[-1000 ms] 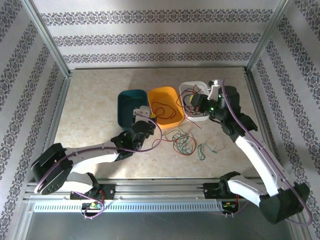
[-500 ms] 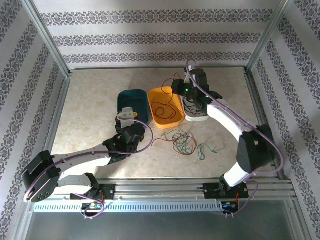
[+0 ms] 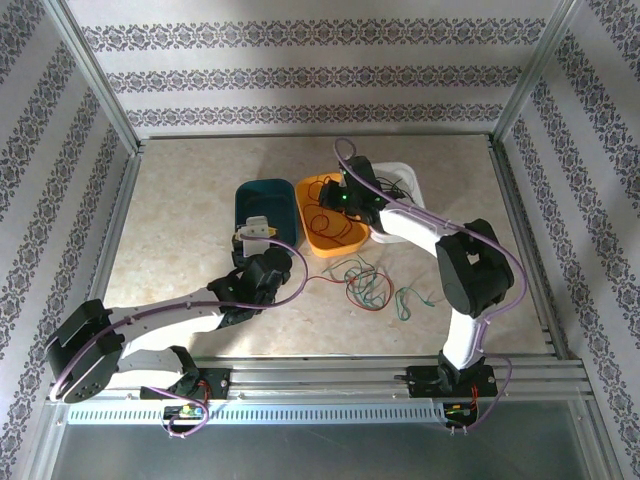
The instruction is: Untangle the cables
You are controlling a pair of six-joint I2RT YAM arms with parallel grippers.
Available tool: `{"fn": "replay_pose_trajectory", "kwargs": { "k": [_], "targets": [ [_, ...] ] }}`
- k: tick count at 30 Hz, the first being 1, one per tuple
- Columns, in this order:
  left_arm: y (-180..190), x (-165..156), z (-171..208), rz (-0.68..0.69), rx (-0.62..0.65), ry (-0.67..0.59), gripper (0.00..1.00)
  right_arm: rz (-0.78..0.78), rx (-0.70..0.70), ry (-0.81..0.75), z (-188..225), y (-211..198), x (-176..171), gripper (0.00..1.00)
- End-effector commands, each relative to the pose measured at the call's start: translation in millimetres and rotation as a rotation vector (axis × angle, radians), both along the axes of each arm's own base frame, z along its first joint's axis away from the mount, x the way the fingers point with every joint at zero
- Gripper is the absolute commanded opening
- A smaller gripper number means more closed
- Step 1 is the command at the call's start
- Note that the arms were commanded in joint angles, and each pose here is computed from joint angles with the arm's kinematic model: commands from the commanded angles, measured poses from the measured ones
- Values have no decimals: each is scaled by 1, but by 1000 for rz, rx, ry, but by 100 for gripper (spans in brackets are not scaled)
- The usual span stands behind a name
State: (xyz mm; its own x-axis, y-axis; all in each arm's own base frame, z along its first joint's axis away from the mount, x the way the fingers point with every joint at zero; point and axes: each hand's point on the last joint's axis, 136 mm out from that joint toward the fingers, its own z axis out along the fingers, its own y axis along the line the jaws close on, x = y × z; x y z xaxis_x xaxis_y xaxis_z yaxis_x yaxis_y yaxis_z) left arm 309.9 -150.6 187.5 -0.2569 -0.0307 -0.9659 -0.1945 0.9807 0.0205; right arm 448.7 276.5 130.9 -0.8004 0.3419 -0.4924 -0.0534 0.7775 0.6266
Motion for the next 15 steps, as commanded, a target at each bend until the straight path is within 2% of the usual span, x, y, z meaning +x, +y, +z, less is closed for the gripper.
{"fn": "replay_pose_trajectory", "kwargs": {
  "k": [1,2,4,5,6,11,15],
  "targets": [
    [-6,4,5,-20,1,-1,53,-61,17,-6,9,-7,10,0],
    [-7,4,5,-22,2,0,53,-68,19,-1,11,-9,11,10],
    [-9,4,6,-32,4,0,53,-59,30,3,17,-10,9,37],
    [-10,5,6,-35,7,1,53,-52,41,-3,23,-10,7,42],
    [-11,5,7,-40,6,1,53,-31,57,-12,29,-8,4,45],
    [-18,6,2,-74,5,20,53,17,72,-69,63,-15,-20,46],
    [-45,9,-9,-208,0,62,53,36,16,-95,78,-36,-55,48]
  ]
}}
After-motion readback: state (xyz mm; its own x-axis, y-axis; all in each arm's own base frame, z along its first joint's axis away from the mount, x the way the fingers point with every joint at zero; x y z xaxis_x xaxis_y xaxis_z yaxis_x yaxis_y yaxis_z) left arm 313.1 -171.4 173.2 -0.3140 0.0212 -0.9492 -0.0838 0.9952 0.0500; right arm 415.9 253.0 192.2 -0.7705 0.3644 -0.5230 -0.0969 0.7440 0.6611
